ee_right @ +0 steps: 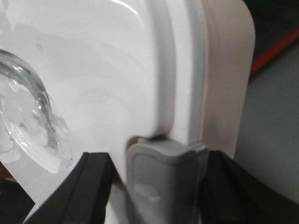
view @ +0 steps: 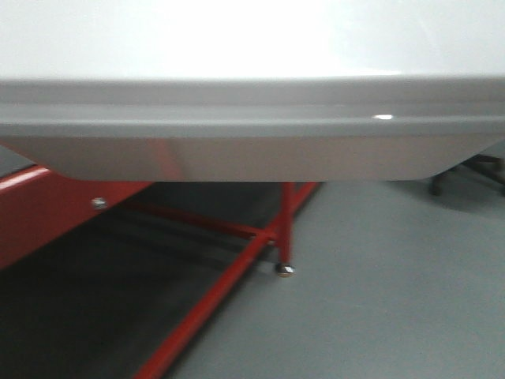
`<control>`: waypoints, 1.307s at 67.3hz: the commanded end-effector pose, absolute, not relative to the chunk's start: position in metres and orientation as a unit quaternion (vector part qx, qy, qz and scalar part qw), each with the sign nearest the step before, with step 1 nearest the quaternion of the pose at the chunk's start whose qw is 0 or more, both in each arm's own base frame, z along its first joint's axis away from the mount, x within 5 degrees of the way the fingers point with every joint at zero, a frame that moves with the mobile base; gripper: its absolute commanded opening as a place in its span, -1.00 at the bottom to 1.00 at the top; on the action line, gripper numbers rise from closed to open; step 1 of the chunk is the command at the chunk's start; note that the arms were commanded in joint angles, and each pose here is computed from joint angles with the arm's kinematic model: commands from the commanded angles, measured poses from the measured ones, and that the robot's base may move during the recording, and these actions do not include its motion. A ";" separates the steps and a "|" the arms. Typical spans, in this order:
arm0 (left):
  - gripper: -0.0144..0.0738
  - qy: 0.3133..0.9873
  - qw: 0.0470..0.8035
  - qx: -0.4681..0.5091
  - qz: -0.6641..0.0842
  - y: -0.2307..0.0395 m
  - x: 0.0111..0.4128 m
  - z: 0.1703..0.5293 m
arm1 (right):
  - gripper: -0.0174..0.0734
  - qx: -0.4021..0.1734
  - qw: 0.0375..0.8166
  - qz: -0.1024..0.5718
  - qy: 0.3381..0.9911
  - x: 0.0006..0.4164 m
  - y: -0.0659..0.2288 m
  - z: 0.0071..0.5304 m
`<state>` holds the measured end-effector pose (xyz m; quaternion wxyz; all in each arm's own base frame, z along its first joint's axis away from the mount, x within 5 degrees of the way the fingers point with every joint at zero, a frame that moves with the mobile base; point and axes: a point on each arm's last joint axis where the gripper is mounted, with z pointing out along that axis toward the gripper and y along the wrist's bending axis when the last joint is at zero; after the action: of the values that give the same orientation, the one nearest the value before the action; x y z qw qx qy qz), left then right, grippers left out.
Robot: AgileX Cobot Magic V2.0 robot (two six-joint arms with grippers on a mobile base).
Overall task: Grab white bin and place on right shelf
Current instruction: 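Carry the bin in both grippers while the base turns away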
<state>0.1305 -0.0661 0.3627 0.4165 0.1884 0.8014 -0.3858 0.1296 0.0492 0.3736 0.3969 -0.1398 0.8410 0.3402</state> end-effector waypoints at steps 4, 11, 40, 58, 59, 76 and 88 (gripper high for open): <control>-0.21 0.759 0.438 0.191 -0.442 -0.073 0.124 0.383 | 0.14 -0.174 0.381 0.434 0.798 0.114 0.063 0.392; -0.21 0.759 0.438 0.191 -0.442 -0.073 0.124 0.383 | 0.14 -0.174 0.381 0.434 0.798 0.114 0.063 0.392; -0.21 0.759 0.438 0.191 -0.442 -0.073 0.124 0.383 | 0.14 -0.174 0.381 0.434 0.798 0.114 0.063 0.392; -0.21 0.759 0.438 0.191 -0.442 -0.073 0.124 0.383 | 0.14 -0.174 0.381 0.434 0.798 0.114 0.063 0.392; -0.21 0.759 0.438 0.191 -0.442 -0.073 0.124 0.383 | 0.14 -0.174 0.381 0.434 0.798 0.114 0.063 0.392; -0.21 0.759 0.438 0.191 -0.442 -0.073 0.124 0.383 | 0.14 -0.174 0.381 0.434 0.798 0.114 0.063 0.392; -0.21 0.759 0.438 0.191 -0.442 -0.073 0.124 0.383 | 0.14 -0.174 0.381 0.434 0.798 0.114 0.063 0.392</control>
<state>0.1305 -0.0661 0.3627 0.4165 0.1884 0.8014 -0.3858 0.1296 0.0492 0.3736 0.3969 -0.1398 0.8410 0.3402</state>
